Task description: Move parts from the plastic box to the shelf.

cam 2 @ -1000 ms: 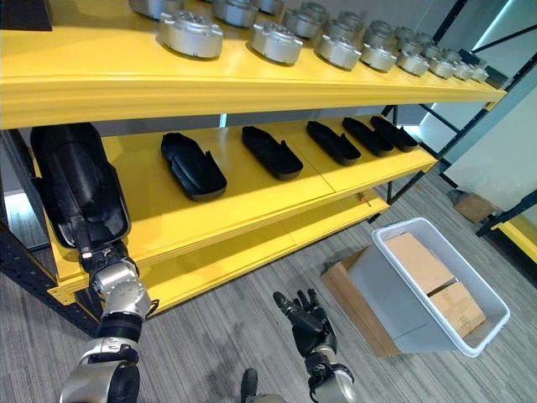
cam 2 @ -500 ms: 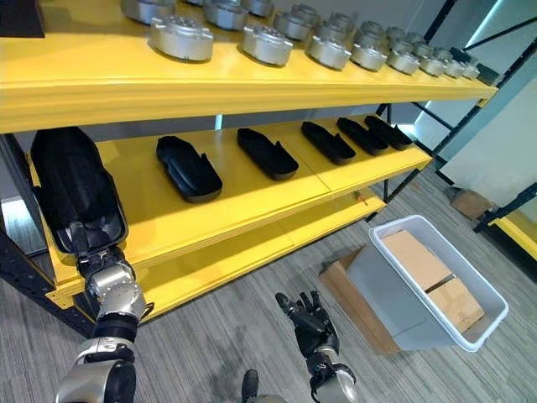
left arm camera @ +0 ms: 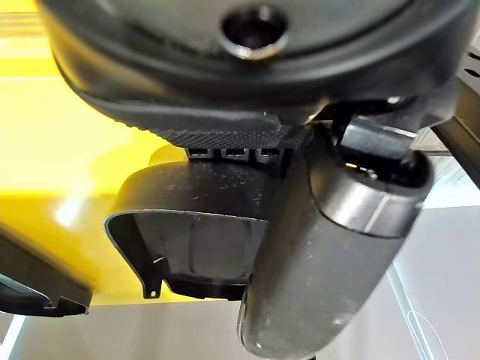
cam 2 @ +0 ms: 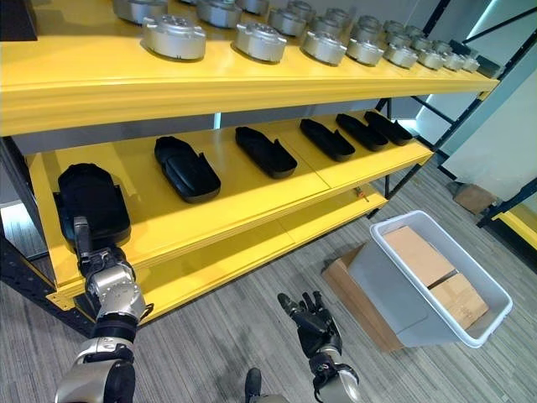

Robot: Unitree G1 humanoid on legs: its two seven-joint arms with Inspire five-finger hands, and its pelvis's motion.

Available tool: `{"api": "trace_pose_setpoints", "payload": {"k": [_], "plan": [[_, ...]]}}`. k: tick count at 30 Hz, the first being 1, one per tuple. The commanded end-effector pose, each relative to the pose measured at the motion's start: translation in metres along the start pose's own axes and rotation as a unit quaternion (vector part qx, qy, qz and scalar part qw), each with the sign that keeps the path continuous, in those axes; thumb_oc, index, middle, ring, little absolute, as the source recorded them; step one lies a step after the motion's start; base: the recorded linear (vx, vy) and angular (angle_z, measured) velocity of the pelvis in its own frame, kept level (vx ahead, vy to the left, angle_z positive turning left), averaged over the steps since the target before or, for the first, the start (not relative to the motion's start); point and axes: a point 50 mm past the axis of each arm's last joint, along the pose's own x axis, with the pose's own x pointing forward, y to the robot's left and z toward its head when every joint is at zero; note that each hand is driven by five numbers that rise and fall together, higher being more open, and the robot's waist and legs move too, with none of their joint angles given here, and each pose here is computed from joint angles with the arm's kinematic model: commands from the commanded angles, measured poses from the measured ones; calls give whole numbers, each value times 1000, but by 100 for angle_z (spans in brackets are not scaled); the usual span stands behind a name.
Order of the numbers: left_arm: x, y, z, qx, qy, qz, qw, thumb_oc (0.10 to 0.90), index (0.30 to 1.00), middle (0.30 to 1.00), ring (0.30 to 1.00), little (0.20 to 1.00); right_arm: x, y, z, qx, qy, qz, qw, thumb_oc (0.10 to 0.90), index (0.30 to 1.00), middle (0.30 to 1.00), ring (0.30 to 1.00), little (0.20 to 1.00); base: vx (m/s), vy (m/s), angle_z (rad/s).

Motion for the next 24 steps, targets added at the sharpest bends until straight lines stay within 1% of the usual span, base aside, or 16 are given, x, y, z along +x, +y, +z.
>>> {"api": "trace_pose_setpoints", "payload": {"k": [1,9,20,24], "plan": [[1,-72,4,-6,-20,-106,994,900,1000,1000,1000,1000,20,45,52,16,-115,90,989,900,1000,1000,1000,1000,0,0,0],[0,-69,2,-6,-16,-103,995,900,1000,1000,1000,1000,21,44,53,16,-118,88,989,900,1000,1000,1000,1000,0,0,0],[-13,-103,-10,-4,-5,-152,988,900,1000,1000,1000,1000,19,42,60,7,-123,88,988,900,1000,1000,1000,1000,-1,2,0],[-16,-103,-11,11,-5,-162,987,900,1000,1000,1000,1000,18,40,64,0,-127,86,988,900,1000,1000,1000,1000,-11,22,4]]}}
